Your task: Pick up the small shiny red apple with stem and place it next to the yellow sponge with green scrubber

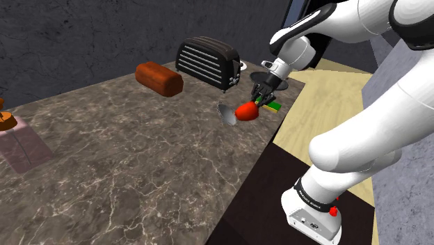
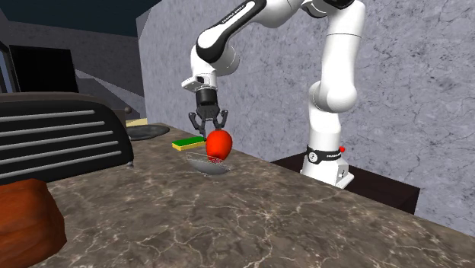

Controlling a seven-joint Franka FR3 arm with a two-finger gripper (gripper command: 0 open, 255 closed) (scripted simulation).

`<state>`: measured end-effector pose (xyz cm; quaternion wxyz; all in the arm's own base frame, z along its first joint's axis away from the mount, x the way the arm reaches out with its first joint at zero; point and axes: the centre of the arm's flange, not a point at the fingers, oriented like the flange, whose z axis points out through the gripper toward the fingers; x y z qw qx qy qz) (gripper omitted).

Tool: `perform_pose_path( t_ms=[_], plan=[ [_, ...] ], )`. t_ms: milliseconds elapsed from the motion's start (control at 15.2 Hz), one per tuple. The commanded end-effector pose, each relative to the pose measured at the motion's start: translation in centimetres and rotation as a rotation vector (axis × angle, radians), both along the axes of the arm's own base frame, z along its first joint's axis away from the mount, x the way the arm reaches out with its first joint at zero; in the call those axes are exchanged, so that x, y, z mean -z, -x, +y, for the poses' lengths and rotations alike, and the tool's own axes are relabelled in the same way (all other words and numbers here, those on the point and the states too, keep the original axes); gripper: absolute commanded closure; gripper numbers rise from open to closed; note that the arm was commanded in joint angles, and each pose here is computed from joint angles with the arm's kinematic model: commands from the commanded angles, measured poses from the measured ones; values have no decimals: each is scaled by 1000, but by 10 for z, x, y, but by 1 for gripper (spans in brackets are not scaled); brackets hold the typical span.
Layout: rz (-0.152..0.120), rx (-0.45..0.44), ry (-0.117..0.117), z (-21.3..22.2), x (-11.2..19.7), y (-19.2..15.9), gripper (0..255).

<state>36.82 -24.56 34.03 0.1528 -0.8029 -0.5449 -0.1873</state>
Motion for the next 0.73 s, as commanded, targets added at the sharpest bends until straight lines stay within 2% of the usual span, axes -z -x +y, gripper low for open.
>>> perform_pose_path(
  t_ms=[0, 330, 396, 660],
  plan=[
    [18, -15, -20, 8, 9, 2, 255],
    [18, -15, -20, 8, 9, 2, 255],
    [18, -15, -20, 8, 9, 2, 0],
    [18, -15, -20, 8, 9, 2, 0]
  ],
)
